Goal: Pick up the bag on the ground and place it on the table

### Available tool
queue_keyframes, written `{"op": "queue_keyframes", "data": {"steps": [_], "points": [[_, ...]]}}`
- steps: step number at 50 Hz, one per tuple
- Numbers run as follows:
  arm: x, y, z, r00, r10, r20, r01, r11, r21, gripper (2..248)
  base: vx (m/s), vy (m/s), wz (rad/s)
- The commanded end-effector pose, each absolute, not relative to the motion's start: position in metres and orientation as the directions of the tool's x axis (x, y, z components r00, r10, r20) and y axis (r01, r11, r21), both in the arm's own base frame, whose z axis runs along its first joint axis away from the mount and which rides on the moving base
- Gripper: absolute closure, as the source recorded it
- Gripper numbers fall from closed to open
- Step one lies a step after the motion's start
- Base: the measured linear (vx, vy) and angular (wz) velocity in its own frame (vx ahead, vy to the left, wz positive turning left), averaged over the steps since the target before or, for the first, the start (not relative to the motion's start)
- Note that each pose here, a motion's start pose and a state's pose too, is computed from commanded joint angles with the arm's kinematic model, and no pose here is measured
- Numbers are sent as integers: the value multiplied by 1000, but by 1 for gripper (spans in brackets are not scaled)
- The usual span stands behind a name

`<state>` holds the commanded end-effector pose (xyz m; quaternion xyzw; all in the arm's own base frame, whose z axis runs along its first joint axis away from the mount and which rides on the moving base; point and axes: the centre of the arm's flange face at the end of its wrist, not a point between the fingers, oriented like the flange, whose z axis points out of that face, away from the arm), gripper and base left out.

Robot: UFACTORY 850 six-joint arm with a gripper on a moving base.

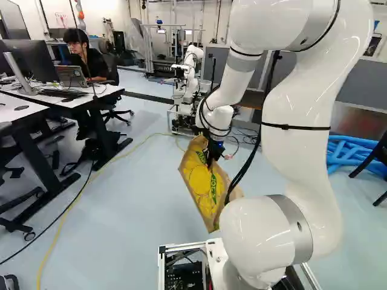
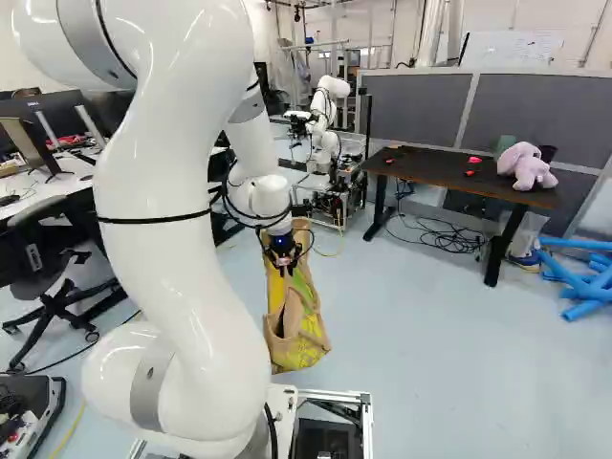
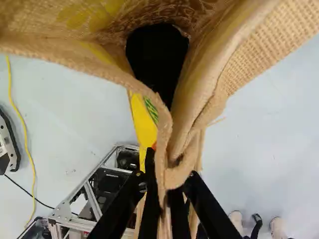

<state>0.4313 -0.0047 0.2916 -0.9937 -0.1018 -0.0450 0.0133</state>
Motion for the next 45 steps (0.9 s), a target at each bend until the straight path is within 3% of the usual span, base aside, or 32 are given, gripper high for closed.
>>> {"op": "queue_keyframes", "data": {"steps": [45], "points": [[424, -5, 358, 977, 205, 61, 208, -977, -51, 228, 0, 0, 0]]}}
